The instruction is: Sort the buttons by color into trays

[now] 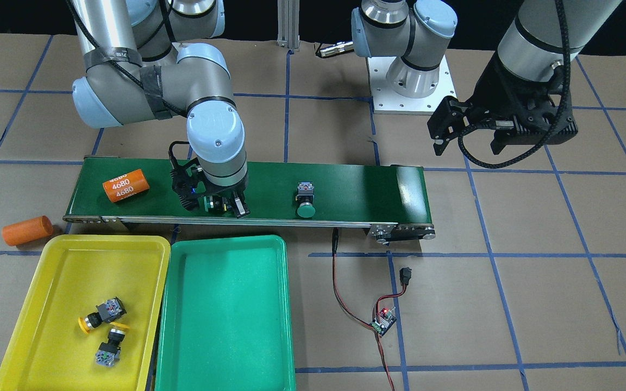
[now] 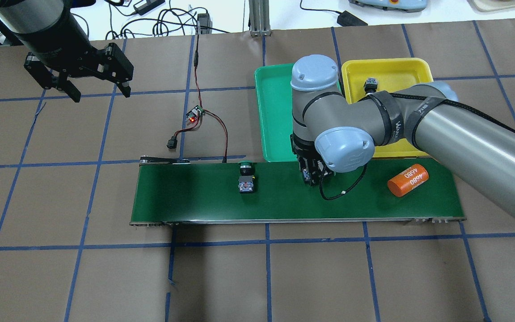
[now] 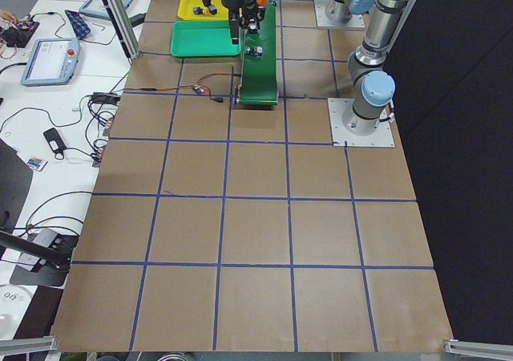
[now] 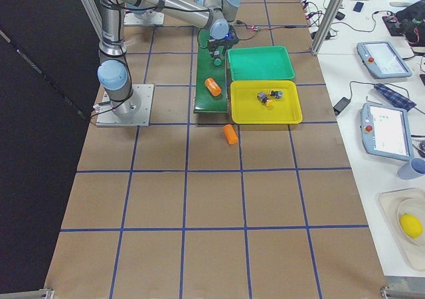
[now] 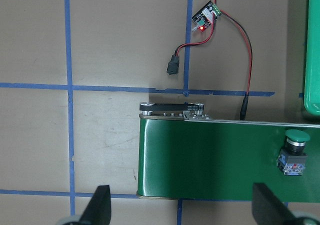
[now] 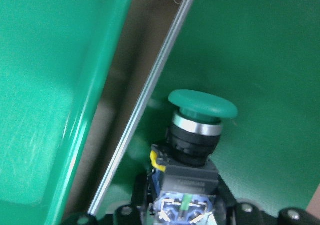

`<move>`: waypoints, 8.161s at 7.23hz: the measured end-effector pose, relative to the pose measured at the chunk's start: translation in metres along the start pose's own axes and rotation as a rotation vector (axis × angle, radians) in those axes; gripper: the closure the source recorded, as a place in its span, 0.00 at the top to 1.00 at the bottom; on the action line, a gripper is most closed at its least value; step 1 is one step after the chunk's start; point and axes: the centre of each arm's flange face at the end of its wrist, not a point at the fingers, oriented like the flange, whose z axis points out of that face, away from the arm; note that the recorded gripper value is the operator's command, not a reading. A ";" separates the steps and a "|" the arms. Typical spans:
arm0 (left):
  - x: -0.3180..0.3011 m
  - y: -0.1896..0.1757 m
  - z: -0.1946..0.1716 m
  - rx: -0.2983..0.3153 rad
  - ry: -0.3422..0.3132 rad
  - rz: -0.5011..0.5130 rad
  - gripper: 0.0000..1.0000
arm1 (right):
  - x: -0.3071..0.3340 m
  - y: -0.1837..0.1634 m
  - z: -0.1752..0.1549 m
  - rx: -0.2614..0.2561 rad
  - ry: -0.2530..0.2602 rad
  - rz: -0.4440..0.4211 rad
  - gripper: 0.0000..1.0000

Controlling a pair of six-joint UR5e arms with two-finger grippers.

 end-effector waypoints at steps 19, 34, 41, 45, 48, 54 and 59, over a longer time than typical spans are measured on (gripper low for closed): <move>0.000 0.000 0.000 0.000 0.000 -0.003 1.00 | 0.015 0.035 -0.060 0.198 -0.148 -0.833 1.00; 0.000 -0.002 0.000 0.008 0.001 -0.005 1.00 | 0.002 0.034 -0.062 0.329 -0.385 -0.854 0.00; 0.000 -0.002 0.001 0.009 0.001 -0.007 1.00 | -0.020 0.006 -0.104 0.483 -0.579 -0.846 1.00; -0.001 -0.003 0.001 0.009 0.001 -0.008 1.00 | -0.018 0.002 -0.113 0.464 -0.546 -0.850 1.00; -0.001 -0.003 0.001 0.010 0.001 -0.007 1.00 | -0.015 -0.010 -0.151 0.296 -0.298 -0.905 1.00; 0.000 -0.003 0.001 0.010 0.001 -0.006 1.00 | 0.029 -0.084 -0.161 0.064 -0.060 -1.001 1.00; 0.000 -0.003 0.001 0.010 0.001 -0.006 1.00 | 0.069 -0.094 -0.185 0.072 -0.064 -1.072 1.00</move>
